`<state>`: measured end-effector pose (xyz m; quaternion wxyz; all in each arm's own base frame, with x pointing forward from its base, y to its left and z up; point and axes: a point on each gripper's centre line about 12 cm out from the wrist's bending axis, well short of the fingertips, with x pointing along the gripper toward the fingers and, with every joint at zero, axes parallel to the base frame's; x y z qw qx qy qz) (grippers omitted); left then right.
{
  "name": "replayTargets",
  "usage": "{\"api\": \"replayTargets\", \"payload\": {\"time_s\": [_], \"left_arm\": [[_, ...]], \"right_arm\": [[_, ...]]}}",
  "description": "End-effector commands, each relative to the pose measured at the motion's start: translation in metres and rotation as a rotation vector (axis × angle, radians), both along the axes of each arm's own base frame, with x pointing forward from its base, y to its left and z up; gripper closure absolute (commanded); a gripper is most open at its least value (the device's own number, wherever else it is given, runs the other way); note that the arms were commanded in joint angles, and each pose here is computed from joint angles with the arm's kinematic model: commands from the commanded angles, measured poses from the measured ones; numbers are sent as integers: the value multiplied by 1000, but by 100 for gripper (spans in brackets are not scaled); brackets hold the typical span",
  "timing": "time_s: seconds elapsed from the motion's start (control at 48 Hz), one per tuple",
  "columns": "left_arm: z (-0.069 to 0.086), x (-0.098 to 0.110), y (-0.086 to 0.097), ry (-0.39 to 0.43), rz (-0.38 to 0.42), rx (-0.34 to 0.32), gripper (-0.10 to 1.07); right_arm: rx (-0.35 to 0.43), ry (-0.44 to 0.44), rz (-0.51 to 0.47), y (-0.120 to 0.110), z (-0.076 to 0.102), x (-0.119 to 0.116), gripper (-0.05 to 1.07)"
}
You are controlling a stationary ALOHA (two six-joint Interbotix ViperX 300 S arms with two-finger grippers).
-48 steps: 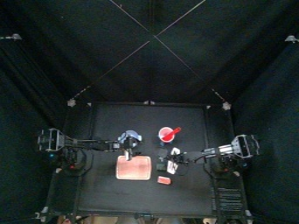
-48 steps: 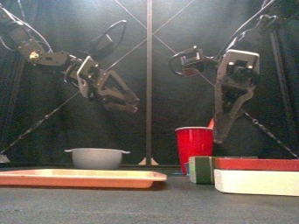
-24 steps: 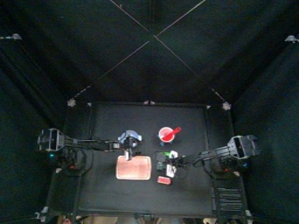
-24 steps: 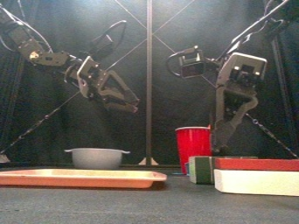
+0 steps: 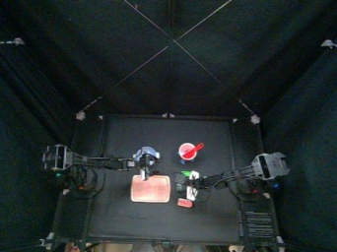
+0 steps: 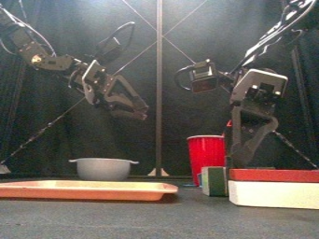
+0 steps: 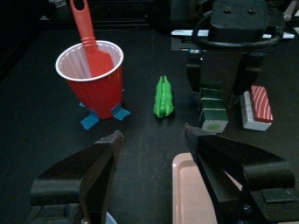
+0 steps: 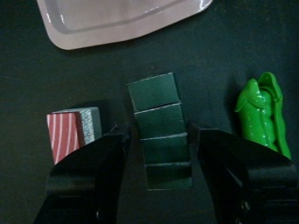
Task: Grab green sushi roll
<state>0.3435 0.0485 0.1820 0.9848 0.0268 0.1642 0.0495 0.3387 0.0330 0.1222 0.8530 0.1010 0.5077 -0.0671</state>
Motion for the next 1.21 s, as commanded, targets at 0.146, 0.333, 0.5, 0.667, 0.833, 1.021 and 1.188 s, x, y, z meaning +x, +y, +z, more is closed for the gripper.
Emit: {"api": "replayTargets", "payload": {"time_s": [0.146,0.333,0.5,0.667,0.833,1.021,1.188], "left_arm": [[8,2,1,-24,4,3,5],[8,2,2,-24,5,3,5],[8,2,1,-26,4,3,5],[8,2,2,-24,5,3,5],[8,2,2,-26,5,3,5],[8,2,1,-26,4,3,5],[9,2,0,-29,1,3,5]], "right_arm": [[-4,-12,2,-2,2,3,16],[-20,-12,12,-3,1,2,22],[-19,-13,9,-4,2,2,31],[-17,-47,11,-3,14,4,32],[-12,-101,9,-3,35,2,32],[-11,-121,8,-4,42,-1,32],[-25,-115,19,-5,39,-3,32]]}}
